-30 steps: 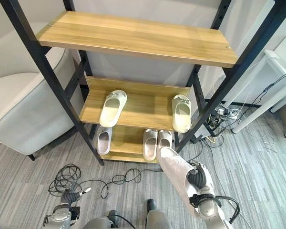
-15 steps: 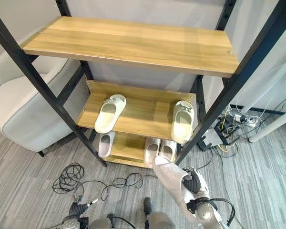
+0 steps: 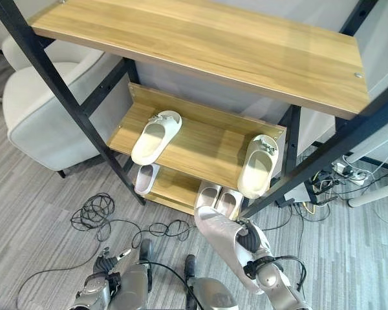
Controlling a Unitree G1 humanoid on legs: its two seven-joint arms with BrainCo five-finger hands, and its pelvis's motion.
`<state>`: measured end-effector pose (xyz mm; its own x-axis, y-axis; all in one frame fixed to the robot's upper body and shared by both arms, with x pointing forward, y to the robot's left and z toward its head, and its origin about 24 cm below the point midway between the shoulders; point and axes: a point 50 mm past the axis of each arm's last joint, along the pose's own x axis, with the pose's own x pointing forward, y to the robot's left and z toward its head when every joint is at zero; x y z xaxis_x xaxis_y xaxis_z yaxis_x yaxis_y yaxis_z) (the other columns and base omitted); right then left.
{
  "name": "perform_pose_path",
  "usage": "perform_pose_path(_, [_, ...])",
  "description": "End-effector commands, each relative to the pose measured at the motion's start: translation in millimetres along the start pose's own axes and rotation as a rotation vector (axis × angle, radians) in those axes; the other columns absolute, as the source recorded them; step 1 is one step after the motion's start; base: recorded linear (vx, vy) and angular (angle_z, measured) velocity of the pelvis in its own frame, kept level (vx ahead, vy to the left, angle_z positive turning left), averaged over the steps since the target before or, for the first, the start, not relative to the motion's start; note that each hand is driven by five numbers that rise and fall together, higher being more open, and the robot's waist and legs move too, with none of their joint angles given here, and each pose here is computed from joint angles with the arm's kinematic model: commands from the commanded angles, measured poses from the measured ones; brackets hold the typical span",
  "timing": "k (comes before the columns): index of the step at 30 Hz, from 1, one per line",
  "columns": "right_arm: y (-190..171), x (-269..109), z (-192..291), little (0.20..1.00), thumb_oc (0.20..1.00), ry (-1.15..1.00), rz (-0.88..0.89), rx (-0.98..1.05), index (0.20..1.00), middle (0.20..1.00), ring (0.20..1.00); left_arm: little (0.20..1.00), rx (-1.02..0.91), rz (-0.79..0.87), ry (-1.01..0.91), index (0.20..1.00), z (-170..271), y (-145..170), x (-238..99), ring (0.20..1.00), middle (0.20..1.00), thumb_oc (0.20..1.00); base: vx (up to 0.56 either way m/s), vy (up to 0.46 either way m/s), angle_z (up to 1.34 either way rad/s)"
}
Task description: Arrange the slippers neatly on the shoe rack.
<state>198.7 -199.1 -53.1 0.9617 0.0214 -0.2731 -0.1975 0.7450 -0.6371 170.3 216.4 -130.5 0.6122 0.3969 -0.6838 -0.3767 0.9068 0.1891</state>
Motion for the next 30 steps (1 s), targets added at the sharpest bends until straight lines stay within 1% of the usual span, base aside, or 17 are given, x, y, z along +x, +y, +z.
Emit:
perform_pose_path(1, [1, -15, 0, 0.200, 0.200, -0.031, 0.007, 0.040, 0.200, 0.200, 0.200, 1.000, -0.014, 0.090, 0.030, 1.000, -19, 24, -5, 1.000, 1.000, 1.000, 0.16, 0.108, -0.24])
perform_pose_path(9, [17, -14, -18, 0.200, 0.200, 0.084, 0.058, 0.076, 0.200, 0.200, 0.200, 1.000, 0.057, 0.091, 0.013, 1.000, -15, 30, -2, 1.000, 1.000, 1.000, 0.15, 0.154, -0.37])
perform_pose_path(13, [10, 8, -20, 0.200, 0.200, 0.131, 0.010, 0.035, 0.200, 0.200, 0.200, 1.000, 0.037, 0.082, -0.094, 1.000, 13, 28, 4, 1.000, 1.000, 1.000, -0.05, 0.094, -0.01])
perform_pose_path(15, [7, 12, -19, 0.200, 0.200, 0.133, -0.008, 0.026, 0.200, 0.200, 0.200, 1.000, 0.030, 0.081, -0.110, 1.000, 17, 28, 5, 1.000, 1.000, 1.000, -0.06, 0.060, 0.02])
perform_pose_path(16, [-2, 22, -18, 0.200, 0.200, 0.142, -0.065, -0.001, 0.200, 0.200, 0.200, 1.000, 0.013, 0.074, -0.149, 1.000, 26, 26, 5, 1.000, 1.000, 1.000, -0.09, 0.064, 0.13])
perform_pose_path(18, [-12, 33, -15, 0.200, 0.200, 0.151, -0.122, -0.017, 0.200, 0.200, 0.200, 1.000, 0.002, 0.066, -0.175, 1.000, 32, 24, 5, 1.000, 1.000, 1.000, -0.10, 0.059, 0.06])
perform_pose_path(19, [-12, 33, -15, 0.200, 0.200, 0.150, -0.123, -0.017, 0.200, 0.200, 0.200, 1.000, 0.002, 0.066, -0.176, 1.000, 33, 24, 5, 1.000, 1.000, 1.000, -0.10, 0.058, 0.02])
perform_pose_path(20, [-22, 44, -9, 0.200, 0.200, 0.142, -0.169, -0.022, 0.200, 0.200, 0.200, 1.000, 0.000, 0.052, -0.208, 1.000, 40, 21, 5, 1.000, 1.000, 1.000, -0.07, 0.049, 0.07])
perform_pose_path(25, [-43, 63, 11, 0.200, 0.200, 0.088, -0.259, -0.047, 0.200, 0.200, 0.200, 1.000, -0.047, 0.036, -0.261, 1.000, 53, 18, 4, 1.000, 1.000, 1.000, -0.04, 0.040, 0.06])
perform_pose_path(30, [-55, 75, 28, 0.200, 0.200, 0.036, -0.322, -0.084, 0.200, 0.200, 0.200, 1.000, -0.164, 0.022, -0.322, 1.000, 72, 11, 2, 1.000, 1.000, 1.000, -0.01, 0.022, 0.05])
